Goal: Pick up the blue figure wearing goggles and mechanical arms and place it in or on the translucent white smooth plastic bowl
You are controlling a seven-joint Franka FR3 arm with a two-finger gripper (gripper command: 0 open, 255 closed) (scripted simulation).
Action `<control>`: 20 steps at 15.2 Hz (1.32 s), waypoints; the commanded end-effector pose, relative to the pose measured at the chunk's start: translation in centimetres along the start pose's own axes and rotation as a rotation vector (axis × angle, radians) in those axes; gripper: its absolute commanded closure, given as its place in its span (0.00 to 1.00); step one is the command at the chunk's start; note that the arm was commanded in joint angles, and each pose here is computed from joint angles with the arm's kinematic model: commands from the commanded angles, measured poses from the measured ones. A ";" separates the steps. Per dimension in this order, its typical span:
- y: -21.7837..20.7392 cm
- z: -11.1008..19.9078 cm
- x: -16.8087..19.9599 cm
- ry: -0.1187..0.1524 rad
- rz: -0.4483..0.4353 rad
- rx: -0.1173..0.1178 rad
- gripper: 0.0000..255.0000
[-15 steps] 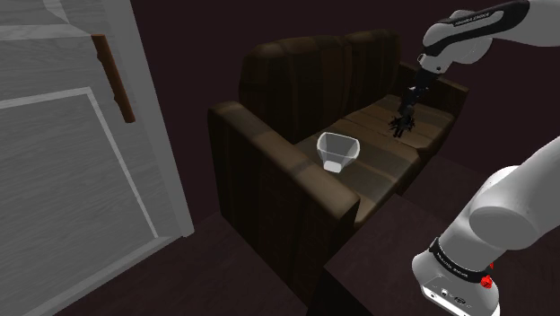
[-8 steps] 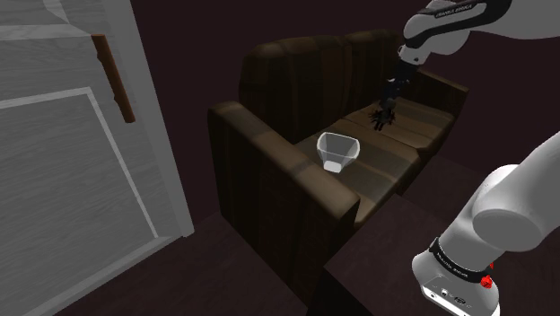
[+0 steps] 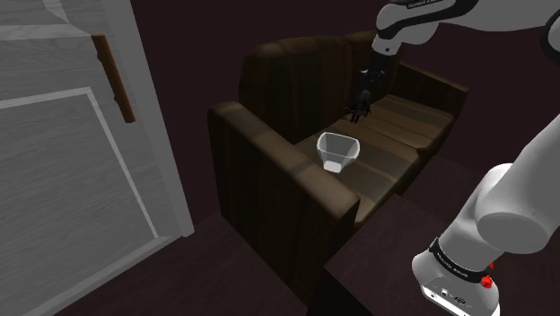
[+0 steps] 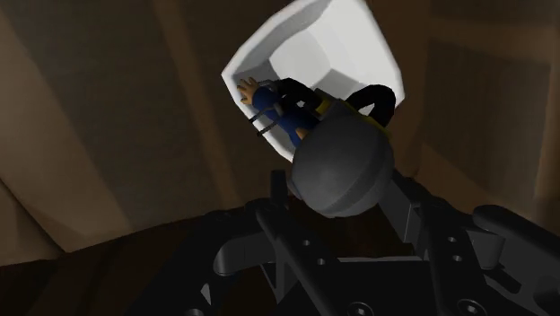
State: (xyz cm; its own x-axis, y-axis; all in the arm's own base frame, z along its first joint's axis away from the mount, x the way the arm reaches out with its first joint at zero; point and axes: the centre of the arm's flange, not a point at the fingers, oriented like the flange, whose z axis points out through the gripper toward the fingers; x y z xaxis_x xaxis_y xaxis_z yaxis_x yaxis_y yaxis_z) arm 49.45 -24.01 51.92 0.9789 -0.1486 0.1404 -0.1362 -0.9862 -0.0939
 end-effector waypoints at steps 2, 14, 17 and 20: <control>-3.3 -0.2 2.3 0.000 0.001 0.001 1.00; -3.4 5.5 2.0 0.000 0.001 0.001 1.00; -3.2 7.1 1.8 0.000 0.001 0.001 1.00; -3.1 8.6 1.5 0.000 0.001 0.001 1.00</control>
State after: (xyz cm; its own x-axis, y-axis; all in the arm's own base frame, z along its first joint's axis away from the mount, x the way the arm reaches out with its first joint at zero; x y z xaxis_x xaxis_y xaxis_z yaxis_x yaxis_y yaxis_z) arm 52.63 -20.55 44.34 0.9789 -0.1492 0.1394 -0.1368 -0.9861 -0.0947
